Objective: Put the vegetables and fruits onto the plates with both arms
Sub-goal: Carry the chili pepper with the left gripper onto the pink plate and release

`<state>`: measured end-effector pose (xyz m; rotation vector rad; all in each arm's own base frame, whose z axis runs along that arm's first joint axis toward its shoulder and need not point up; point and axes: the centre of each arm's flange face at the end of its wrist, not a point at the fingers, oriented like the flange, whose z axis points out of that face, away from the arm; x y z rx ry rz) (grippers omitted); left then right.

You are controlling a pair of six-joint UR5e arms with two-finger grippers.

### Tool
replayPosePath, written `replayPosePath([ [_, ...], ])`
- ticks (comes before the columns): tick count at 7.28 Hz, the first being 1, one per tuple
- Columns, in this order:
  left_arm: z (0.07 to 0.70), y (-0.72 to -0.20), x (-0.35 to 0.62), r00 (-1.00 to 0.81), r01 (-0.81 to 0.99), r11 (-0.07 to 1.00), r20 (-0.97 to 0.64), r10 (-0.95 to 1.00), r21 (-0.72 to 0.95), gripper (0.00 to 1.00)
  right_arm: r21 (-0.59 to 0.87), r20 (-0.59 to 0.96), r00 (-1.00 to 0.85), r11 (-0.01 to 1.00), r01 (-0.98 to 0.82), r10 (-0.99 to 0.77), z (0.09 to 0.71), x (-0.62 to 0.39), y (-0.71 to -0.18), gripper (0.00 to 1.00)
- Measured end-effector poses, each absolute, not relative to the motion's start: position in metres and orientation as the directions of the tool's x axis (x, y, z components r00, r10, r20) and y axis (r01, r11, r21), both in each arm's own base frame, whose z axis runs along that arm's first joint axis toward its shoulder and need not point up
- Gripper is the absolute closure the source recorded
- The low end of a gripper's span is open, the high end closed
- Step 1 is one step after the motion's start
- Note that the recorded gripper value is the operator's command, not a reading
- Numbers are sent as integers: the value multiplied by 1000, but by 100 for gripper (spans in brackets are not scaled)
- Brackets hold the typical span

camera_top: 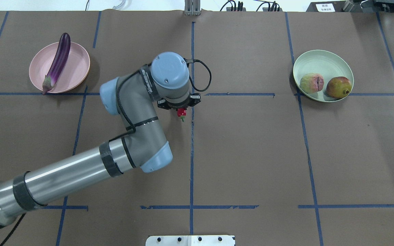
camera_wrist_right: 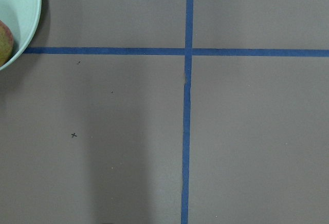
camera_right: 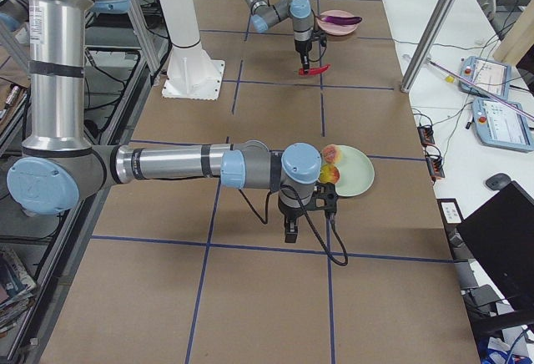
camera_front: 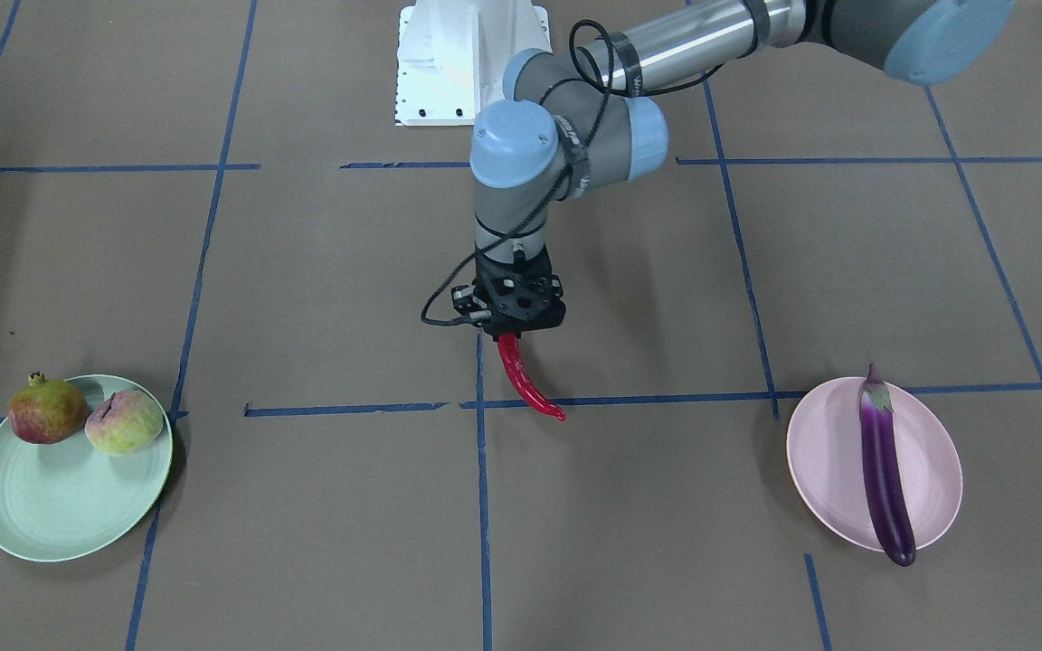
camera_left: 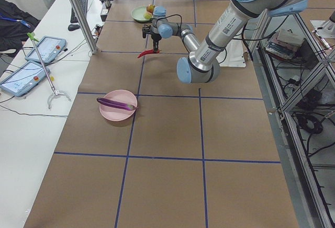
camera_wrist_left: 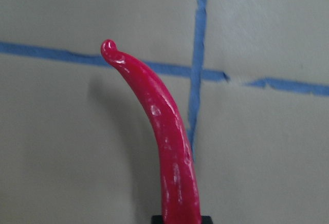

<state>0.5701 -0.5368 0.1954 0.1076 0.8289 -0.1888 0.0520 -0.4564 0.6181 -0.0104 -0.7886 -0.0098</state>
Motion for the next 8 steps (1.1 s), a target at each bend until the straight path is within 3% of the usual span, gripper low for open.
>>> replayPosePath([
  [3,308,-660,388,719,84,990,-695,17,110,100,-6,709,705,1000,15,-6,618,51,-456,0],
  [4,346,-679,342,743,27,988,-664,85,155,86,-5,709,705,1000,15,-7,618,51,-456,0],
  [5,382,-687,312,760,-43,980,-631,159,195,1,-5,709,705,1000,15,-7,618,51,-456,0],
  [8,428,-682,288,764,-128,963,-595,248,237,0,-6,709,705,1000,15,-6,618,51,-456,0],
])
